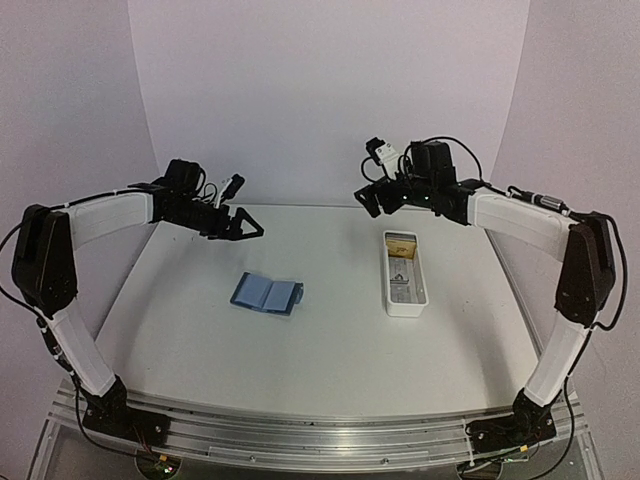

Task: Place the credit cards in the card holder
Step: Pick up the credit card from the storage box.

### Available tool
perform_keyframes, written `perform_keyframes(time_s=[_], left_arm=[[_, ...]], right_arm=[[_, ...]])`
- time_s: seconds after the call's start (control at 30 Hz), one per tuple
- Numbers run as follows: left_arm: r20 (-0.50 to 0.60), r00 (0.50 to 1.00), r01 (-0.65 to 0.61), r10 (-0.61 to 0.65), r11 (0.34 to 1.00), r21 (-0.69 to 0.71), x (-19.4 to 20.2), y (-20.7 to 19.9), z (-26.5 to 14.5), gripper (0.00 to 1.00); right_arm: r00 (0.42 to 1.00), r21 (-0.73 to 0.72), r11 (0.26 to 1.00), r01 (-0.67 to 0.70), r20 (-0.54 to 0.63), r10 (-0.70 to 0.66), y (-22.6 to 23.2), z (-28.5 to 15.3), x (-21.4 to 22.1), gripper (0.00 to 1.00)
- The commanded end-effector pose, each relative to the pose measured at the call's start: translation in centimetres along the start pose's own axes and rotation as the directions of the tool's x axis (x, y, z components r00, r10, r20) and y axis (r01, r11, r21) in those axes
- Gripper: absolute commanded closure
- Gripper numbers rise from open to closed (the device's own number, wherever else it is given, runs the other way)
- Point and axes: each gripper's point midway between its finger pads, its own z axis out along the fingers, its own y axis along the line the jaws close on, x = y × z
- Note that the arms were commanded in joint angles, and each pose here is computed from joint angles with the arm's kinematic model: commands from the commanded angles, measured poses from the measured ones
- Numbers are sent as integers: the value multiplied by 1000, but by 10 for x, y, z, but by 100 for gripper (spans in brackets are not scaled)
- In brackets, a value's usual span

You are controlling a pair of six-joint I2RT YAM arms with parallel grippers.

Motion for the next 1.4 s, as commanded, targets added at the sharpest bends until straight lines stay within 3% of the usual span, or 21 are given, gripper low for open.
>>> perform_keyframes(time_s=[0.0, 0.1, 0.13, 0.27, 0.4, 0.53, 0.77, 0.93, 1.03, 1.1, 1.37], left_arm=[[140, 978, -158, 153, 987, 32, -28, -12, -8, 1], [198, 961, -202, 194, 979, 19, -37, -7, -2, 1], [204, 957, -212, 204, 977, 15, -37, -6, -2, 1], [289, 866, -414, 407, 909, -41, -45, -9, -4, 1], [296, 843, -455, 450, 889, -57, -46, -2, 4, 1], [302, 845, -440, 441, 895, -75, -43, 10, 14, 0], [290, 883, -367, 368, 928, -61, -32, 21, 25, 1], [277, 892, -351, 357, 934, -72, -26, 28, 28, 1], [276, 895, -346, 352, 936, -70, -25, 28, 29, 1], [276, 897, -338, 345, 938, -75, -25, 30, 30, 1], [274, 901, -329, 335, 942, -70, -24, 31, 32, 1]], right_arm=[[909, 91, 915, 394, -186, -373, -51, 7, 54, 2], [807, 12, 825, 564, -218, -549, -62, 13, 76, 2], [809, 10, 827, 562, -217, -547, -63, 13, 77, 2], [708, -77, 728, 681, -187, -681, -75, 20, 94, 7], [605, -193, 629, 753, -173, -777, -61, 30, 133, 8], [550, -257, 576, 776, -173, -817, -56, 42, 161, 10], [484, -293, 536, 792, -233, -843, -64, 58, 188, 23], [508, -289, 558, 778, -233, -829, -64, 64, 189, 35], [494, -290, 548, 784, -243, -835, -66, 68, 191, 40], [451, -296, 517, 803, -264, -853, -72, 71, 196, 41], [423, -299, 498, 814, -282, -861, -78, 83, 202, 46]])
